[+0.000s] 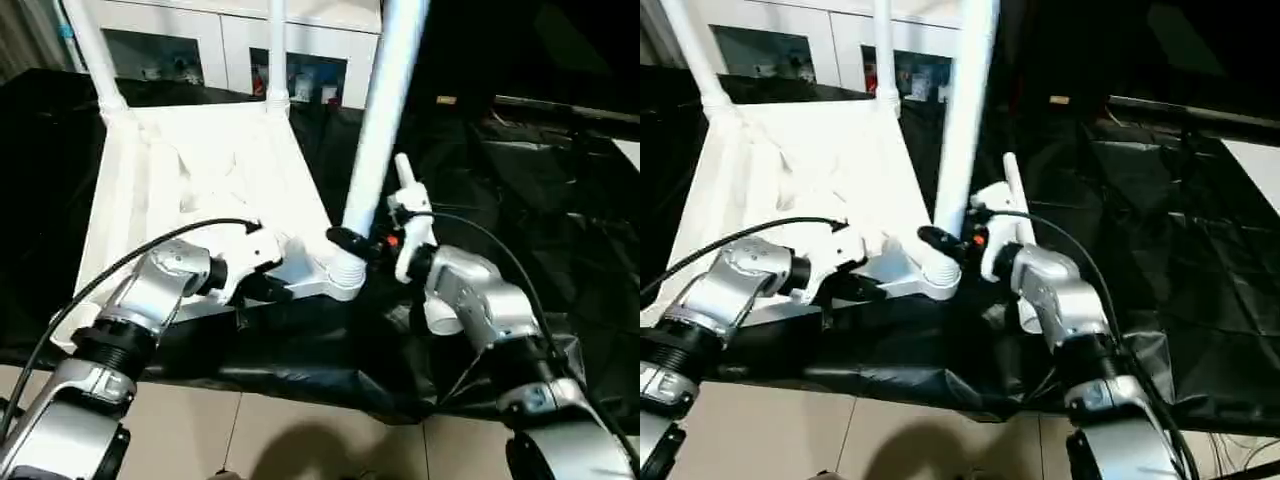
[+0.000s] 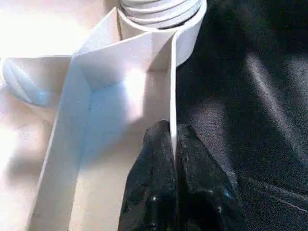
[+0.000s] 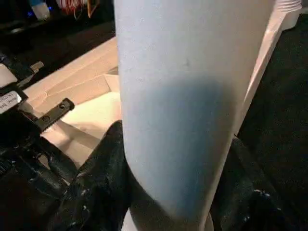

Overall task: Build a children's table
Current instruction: Insert table leg to table base

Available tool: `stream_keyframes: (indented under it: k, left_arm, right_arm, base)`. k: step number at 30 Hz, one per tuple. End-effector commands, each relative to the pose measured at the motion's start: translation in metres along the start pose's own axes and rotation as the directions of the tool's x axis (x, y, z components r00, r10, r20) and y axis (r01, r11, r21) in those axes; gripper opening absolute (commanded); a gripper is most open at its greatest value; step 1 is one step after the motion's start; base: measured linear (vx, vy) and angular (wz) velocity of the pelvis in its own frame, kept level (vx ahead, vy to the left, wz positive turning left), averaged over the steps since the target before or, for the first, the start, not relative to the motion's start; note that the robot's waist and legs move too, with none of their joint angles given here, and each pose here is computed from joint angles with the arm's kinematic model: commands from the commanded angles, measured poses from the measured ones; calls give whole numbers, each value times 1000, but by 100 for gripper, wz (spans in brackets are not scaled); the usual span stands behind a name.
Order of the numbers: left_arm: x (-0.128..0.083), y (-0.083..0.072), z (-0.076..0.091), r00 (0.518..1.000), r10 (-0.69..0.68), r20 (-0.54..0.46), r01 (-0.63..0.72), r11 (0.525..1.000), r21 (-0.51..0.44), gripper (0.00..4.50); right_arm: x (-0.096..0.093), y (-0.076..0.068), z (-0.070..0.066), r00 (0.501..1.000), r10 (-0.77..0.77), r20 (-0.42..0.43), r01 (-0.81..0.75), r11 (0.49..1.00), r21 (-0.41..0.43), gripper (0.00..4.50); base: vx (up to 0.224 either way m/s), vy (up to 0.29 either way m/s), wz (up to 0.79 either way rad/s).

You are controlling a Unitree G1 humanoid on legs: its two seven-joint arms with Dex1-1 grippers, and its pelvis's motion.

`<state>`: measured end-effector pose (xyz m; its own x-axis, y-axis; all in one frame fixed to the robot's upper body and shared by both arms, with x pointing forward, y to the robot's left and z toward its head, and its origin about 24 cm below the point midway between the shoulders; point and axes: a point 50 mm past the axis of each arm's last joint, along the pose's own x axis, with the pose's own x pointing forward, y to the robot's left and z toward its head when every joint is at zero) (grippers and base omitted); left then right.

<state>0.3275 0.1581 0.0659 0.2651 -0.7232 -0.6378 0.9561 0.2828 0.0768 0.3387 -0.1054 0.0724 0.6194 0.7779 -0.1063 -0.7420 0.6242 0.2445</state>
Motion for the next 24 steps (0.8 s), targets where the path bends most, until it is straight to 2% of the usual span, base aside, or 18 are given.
stream_keyframes:
  k: [1,6,10,14,16,18,23,24]
  left_arm:
    - [4,-3,5,998,-15,63,16,1000,-11,0]
    - [3,-1,6,998,-1,69,1,1000,-12,0]
    - [3,1,7,997,15,78,-14,1000,-15,0]
    - [4,1,7,997,13,78,-12,1000,-15,0]
    - [4,1,7,997,9,76,-8,1000,-14,0]
    - [4,1,7,998,3,67,-3,1000,-6,0]
    - [3,1,6,999,2,49,-3,1000,13,0]
    - [3,1,6,999,-2,46,2,1000,15,0]
  right_arm:
    - [-13,-8,-28,995,-64,-77,69,996,64,186]
    - [-20,-6,-40,995,-89,-43,92,992,82,186]
    - [-22,-6,-42,993,-119,-12,120,990,72,186]
    - [-25,-3,-49,989,-148,23,144,984,106,186]
    - [-26,0,-53,991,-134,8,133,987,95,186]
    - [-25,4,-56,995,-100,-31,101,994,44,186]
    - [-23,8,-54,996,-34,-81,33,999,-16,186]
    - [-22,9,-54,993,-3,-119,-2,999,-46,186]
  base:
    - [0,0,0]
    - [0,0,0]
    - [0,0,0]
    - [0,0,0]
    - [0,0,0]
    - [0,0,0]
    - [0,0,0]
    - [0,0,0]
